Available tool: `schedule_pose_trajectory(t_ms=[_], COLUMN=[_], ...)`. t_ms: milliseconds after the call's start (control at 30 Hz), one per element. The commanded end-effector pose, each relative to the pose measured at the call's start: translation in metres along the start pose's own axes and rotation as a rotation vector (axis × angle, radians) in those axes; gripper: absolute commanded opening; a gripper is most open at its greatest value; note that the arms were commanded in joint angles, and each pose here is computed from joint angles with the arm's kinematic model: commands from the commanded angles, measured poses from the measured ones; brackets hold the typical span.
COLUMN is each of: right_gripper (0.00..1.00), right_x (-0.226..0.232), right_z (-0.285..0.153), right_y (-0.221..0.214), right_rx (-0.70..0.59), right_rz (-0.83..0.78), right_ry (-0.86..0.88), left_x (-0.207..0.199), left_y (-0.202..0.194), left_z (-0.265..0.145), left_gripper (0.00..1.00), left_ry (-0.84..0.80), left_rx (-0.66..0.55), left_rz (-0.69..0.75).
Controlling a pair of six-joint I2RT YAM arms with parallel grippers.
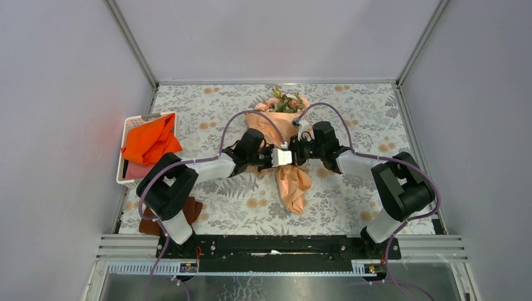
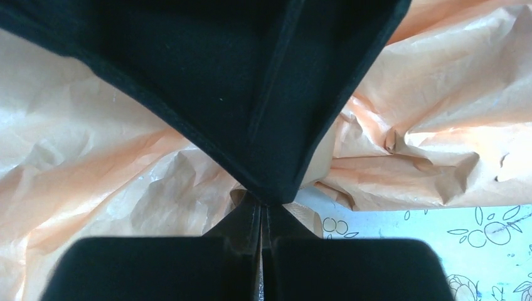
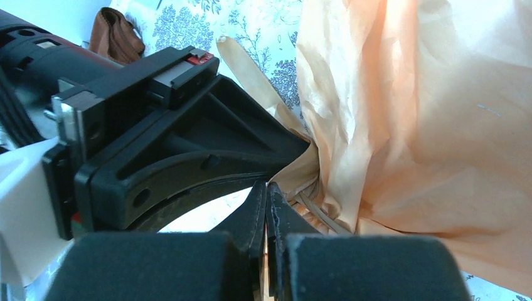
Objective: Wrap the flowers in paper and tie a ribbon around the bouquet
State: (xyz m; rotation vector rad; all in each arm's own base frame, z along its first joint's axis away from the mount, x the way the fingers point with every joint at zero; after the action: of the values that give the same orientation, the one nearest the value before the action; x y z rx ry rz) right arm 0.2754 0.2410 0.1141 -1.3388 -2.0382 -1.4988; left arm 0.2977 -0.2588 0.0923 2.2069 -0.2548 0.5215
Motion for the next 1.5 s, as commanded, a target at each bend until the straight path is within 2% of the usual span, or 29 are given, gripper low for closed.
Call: schedule_pose_trajectory(t_ms=[0,67,100,167,233,333,367,400,500,600,733,1167,1467], right_gripper=[0.00,0.01,0.07,0.27,0.41,0.46,0.45,0.40,0.16,0.09,0.07,0.04,0.08], right_x=[0.022,0.023,0.021,0.014,0.006,-0.001,-0.005,-0.009,-0.019,-0.020,-0.013,-0.041,-0.032], right_z=[-0.006,-0.007,-0.007,-0.015,-0.030,-0.043,-0.043,-0.041,-0.031,-0.019,0.000,0.015,0.019], right_y=[0.018,0.015,0.013,0.017,0.030,0.046,0.049,0.052,0.055,0.050,0.044,0.033,0.020], right_rx=[-0.064,-0.044,-0.028,-0.023,-0.064,-0.098,-0.088,-0.074,-0.053,-0.021,0.057,0.123,0.211], right_rz=[-0.022,-0.004,0.008,0.020,0.032,0.018,0.010,-0.001,0.039,0.020,-0.035,0.014,0.049], right_ry=[0.140,0.166,0.159,0.119,0.087,0.031,-0.002,-0.029,-0.055,-0.048,-0.029,-0.153,-0.014], left_x=[0.012,0.014,0.015,0.015,0.014,0.012,0.012,0.012,0.014,0.016,0.014,0.012,0.013], left_y=[0.001,0.000,-0.001,-0.004,-0.006,-0.007,-0.007,-0.007,-0.005,-0.005,-0.006,-0.006,-0.005], left_z=[0.007,0.008,0.008,0.008,0.008,0.008,0.009,0.009,0.009,0.009,0.008,0.006,0.008], left_gripper=[0.00,0.00,0.00,0.00,0.00,0.00,0.00,0.00,0.00,0.00,0.00,0.00,0.00], left_ry=[0.047,0.057,0.061,0.065,0.061,0.054,0.055,0.056,0.066,0.072,0.067,0.068,0.078], left_rx=[0.003,0.005,0.008,0.015,0.016,0.007,0.005,0.002,-0.006,-0.006,-0.002,-0.006,-0.014], left_rz=[0.012,0.014,0.015,0.019,0.023,0.028,0.030,0.029,0.035,0.037,0.039,0.040,0.036])
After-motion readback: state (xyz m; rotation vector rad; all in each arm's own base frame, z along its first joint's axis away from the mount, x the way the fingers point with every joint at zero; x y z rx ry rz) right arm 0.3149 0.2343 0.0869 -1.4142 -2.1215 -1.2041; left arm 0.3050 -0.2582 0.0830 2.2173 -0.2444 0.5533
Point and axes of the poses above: each gripper's point midway between its finger pads, its own z axis out along the fingers, its own x axis along the line the jaws close on, y = z × x, the point moved 6 cm from there along -z, back along the fingers, and after that the axes turned 8 degrees about z, right-handed, at the moved point
